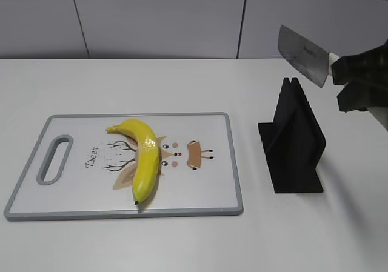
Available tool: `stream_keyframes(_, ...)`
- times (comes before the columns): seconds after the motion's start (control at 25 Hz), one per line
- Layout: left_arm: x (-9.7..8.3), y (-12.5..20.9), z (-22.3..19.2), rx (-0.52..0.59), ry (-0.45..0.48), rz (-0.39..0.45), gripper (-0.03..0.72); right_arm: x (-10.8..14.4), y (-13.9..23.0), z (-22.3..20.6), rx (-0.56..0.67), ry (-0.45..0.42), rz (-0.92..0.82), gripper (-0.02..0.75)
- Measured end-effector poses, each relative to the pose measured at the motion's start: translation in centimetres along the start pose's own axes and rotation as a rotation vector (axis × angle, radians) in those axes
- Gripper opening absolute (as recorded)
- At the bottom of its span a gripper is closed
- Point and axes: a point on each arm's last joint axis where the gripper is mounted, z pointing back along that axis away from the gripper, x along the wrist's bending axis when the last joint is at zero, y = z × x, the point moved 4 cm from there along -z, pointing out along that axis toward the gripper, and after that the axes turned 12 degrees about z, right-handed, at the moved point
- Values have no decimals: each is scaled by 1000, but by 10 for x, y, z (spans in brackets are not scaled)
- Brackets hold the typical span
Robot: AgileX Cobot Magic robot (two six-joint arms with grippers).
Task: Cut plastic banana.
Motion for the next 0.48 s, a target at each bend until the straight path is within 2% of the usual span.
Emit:
stream_keyframes(0.28, -1, 12, 19, -127, 12, -5, 546, -3, 1, -4, -17, 23, -1, 164)
stream_keyframes(0.48, -1, 13, 20, -135, 13, -5, 545, -3, 1, -12, -5, 27, -1, 164)
